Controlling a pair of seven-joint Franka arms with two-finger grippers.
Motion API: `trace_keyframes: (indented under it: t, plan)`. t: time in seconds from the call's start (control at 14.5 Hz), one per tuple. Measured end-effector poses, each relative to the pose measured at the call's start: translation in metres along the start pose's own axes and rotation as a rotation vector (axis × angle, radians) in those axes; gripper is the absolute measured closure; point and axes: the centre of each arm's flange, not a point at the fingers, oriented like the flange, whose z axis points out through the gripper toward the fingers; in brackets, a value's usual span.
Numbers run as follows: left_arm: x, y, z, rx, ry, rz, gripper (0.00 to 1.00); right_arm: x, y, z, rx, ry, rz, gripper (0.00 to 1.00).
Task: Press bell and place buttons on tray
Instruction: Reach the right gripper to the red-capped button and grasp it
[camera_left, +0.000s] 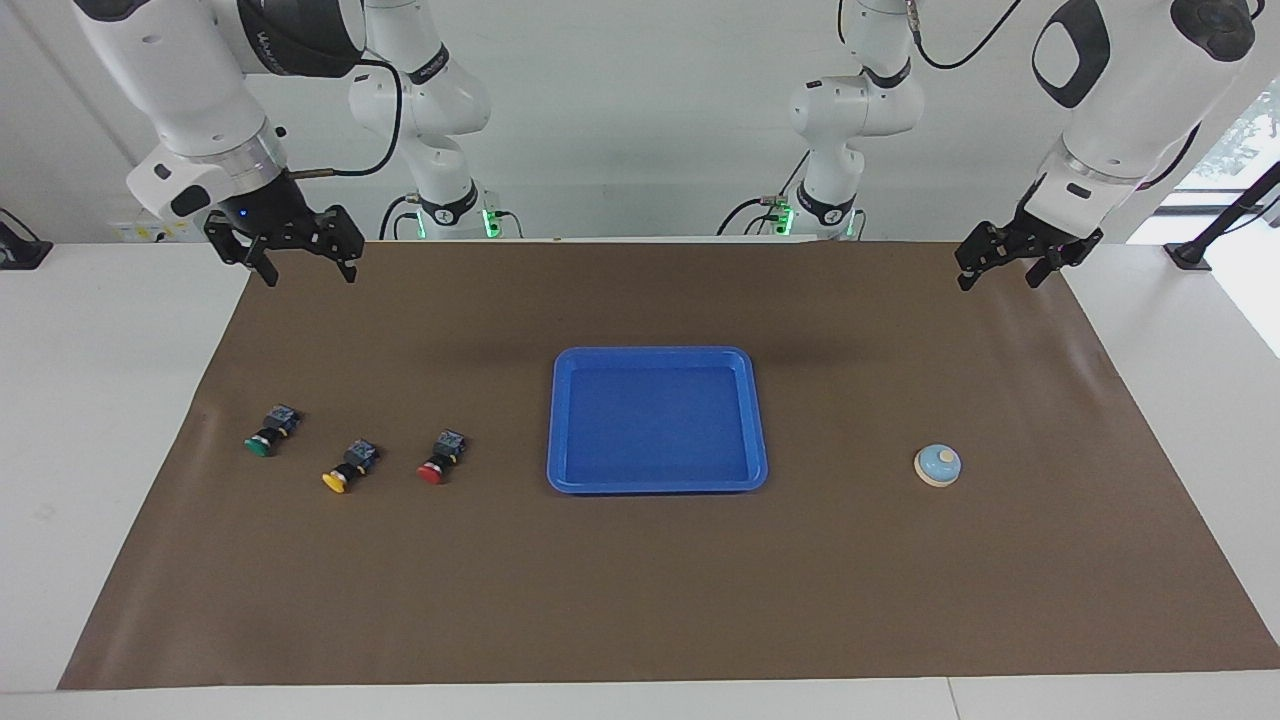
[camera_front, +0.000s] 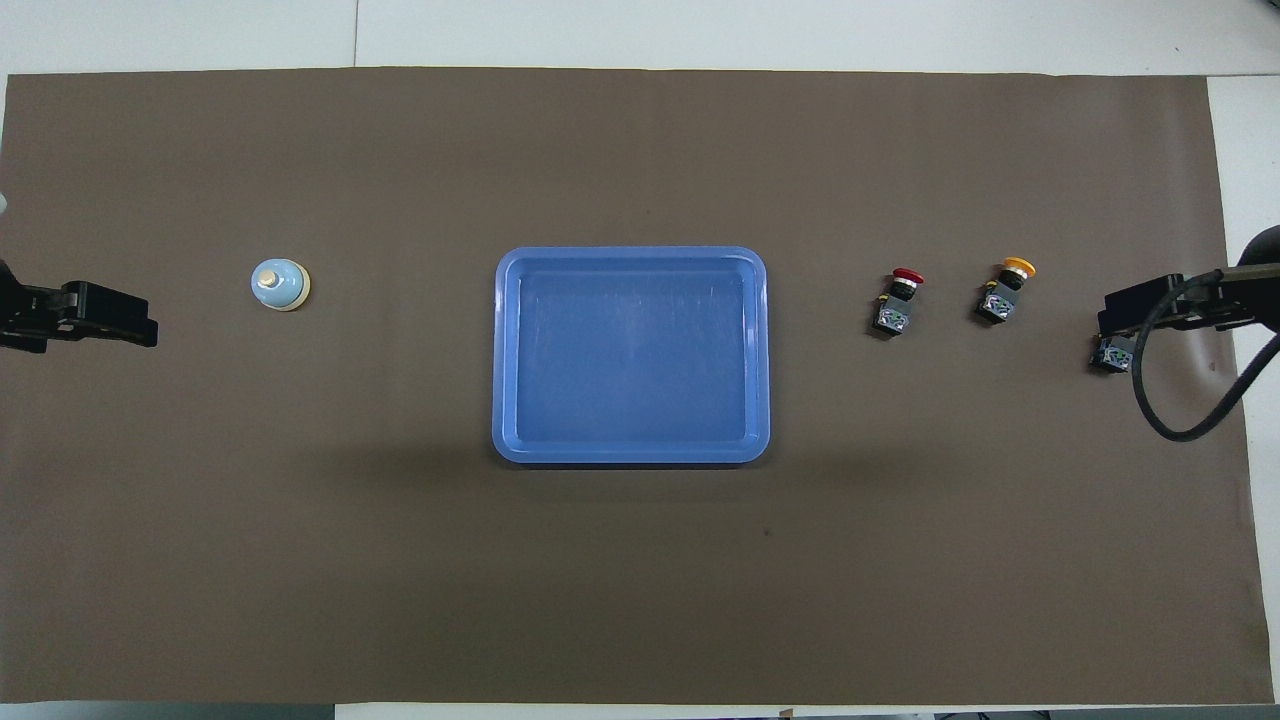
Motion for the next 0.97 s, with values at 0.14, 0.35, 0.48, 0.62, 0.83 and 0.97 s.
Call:
trace_keyframes:
  t: [0.14, 0.35, 0.48, 0.62, 0.83, 0.97]
  plan:
    - [0.000, -0.003, 0.000, 0.000, 0.000, -0.005, 0.00, 0.000, -0.003, 0.002, -0.001, 0.002, 0.005, 0.00]
    - [0.000, -0.003, 0.000, -0.001, 0.000, -0.006, 0.00, 0.005, -0.015, 0.017, -0.001, 0.031, 0.055, 0.00]
    - [0.000, -0.003, 0.000, -0.001, 0.000, -0.006, 0.00, 0.008, -0.033, 0.036, -0.001, 0.039, 0.096, 0.00]
    - [0.000, -0.003, 0.000, -0.001, 0.000, -0.006, 0.00, 0.012, -0.050, 0.057, 0.001, 0.040, 0.144, 0.00]
    - [0.000, -0.003, 0.000, -0.001, 0.000, -0.006, 0.00, 0.028, -0.072, 0.099, 0.007, 0.054, 0.211, 0.00]
    - [0.000, -0.003, 0.000, -0.001, 0.000, -0.006, 0.00, 0.042, -0.080, 0.135, 0.013, 0.070, 0.255, 0.00]
